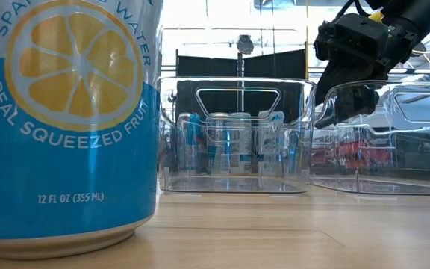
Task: Sort soda cans
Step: Put the bottom left blue-white soda can into the left transparent bin
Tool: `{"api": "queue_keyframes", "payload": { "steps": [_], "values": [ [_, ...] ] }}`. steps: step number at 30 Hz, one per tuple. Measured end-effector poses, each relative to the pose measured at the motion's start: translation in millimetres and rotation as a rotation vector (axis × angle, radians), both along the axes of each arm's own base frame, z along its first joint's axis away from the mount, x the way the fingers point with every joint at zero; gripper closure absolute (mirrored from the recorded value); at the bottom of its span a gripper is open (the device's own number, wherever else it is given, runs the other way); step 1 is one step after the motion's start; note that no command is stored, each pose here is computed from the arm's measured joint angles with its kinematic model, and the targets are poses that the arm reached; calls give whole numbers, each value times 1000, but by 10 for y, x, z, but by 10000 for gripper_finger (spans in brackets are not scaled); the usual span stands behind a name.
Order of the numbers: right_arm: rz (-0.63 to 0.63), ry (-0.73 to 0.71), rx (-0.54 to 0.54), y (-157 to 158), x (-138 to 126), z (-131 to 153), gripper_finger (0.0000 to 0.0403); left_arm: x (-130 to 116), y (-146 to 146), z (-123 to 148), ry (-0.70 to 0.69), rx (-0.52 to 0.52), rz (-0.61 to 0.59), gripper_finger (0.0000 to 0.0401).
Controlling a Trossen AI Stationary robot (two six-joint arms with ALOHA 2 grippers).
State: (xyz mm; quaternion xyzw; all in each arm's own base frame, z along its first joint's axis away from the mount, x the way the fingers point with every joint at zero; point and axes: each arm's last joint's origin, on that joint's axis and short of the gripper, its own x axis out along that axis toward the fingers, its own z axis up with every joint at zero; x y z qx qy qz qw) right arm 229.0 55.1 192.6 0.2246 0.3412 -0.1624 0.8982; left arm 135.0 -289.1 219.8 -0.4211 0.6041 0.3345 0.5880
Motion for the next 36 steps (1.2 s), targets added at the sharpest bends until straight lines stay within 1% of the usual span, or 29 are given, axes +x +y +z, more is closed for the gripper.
{"api": "queue_keyframes", "payload": {
  "steps": [3,6,15,20,28,36],
  "values": [
    [0,0,0,1,0,0,41,0,0,1,0,-1,0,72],
    [0,0,0,1,0,0,41,-1,1,2,0,0,0,85],
    [0,0,0,0,0,0,41,-17,10,12,43,-12,-6,82],
    [0,0,0,0,0,0,41,-56,90,116,52,-12,-8,82],
    [0,0,0,0,0,0,41,-220,411,432,109,39,0,82],
    [0,0,0,0,0,0,41,-372,881,788,123,101,29,82]
  ]
}}
